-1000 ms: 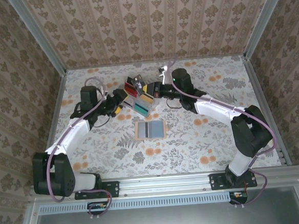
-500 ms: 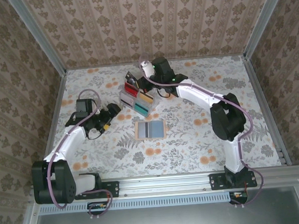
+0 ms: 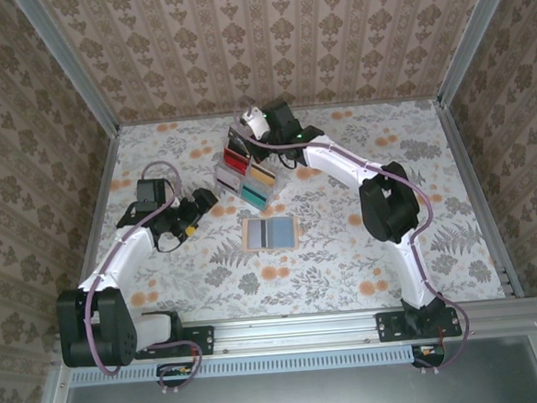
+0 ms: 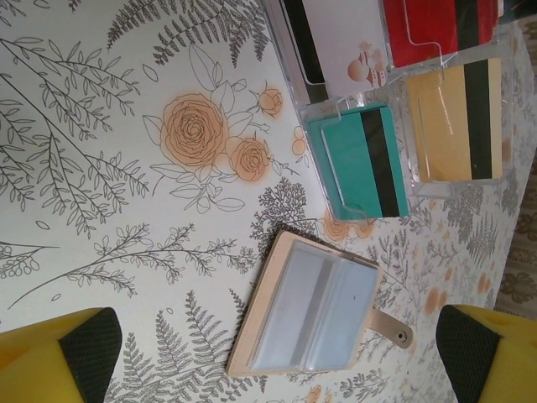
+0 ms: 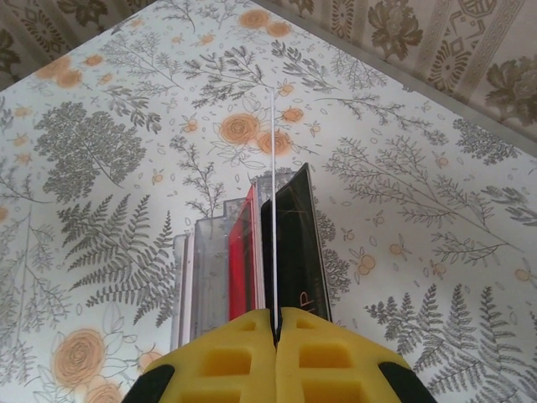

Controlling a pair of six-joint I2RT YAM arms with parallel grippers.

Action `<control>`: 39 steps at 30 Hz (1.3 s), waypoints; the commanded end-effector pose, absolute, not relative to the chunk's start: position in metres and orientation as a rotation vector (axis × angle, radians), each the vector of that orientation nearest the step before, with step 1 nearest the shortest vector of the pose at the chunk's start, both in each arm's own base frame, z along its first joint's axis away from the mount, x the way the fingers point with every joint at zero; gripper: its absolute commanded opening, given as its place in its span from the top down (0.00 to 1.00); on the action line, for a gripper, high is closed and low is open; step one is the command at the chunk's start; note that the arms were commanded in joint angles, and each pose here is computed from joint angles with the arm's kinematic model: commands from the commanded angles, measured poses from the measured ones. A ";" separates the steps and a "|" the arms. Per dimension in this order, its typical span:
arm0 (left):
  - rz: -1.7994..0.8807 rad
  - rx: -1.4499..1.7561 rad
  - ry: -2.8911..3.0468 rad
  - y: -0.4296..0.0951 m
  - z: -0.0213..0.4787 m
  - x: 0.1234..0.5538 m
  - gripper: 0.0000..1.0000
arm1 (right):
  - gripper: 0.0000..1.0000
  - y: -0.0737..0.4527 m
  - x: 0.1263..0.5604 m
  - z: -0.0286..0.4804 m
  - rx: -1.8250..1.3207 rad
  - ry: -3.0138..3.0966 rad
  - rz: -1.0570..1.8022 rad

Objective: Take the credit cards out of the card holder

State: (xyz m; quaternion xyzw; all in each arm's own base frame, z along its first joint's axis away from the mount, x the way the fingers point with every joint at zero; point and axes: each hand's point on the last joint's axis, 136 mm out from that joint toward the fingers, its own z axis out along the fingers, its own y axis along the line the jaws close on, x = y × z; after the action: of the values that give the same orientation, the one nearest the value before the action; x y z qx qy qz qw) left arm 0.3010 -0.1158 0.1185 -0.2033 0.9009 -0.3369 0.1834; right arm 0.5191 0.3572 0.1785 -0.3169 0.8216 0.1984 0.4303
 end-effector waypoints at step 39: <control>-1.035 -0.512 2.560 -0.124 0.114 0.293 0.00 | 0.62 0.348 0.502 0.229 -0.707 2.096 0.510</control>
State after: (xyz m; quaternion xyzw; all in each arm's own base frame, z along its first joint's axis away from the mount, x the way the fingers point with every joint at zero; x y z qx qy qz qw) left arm 0.2915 -0.1238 0.1123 -0.1951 0.8990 -0.3578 0.1602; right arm 0.5191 0.3552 0.1714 -0.3197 0.8403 0.1821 0.3982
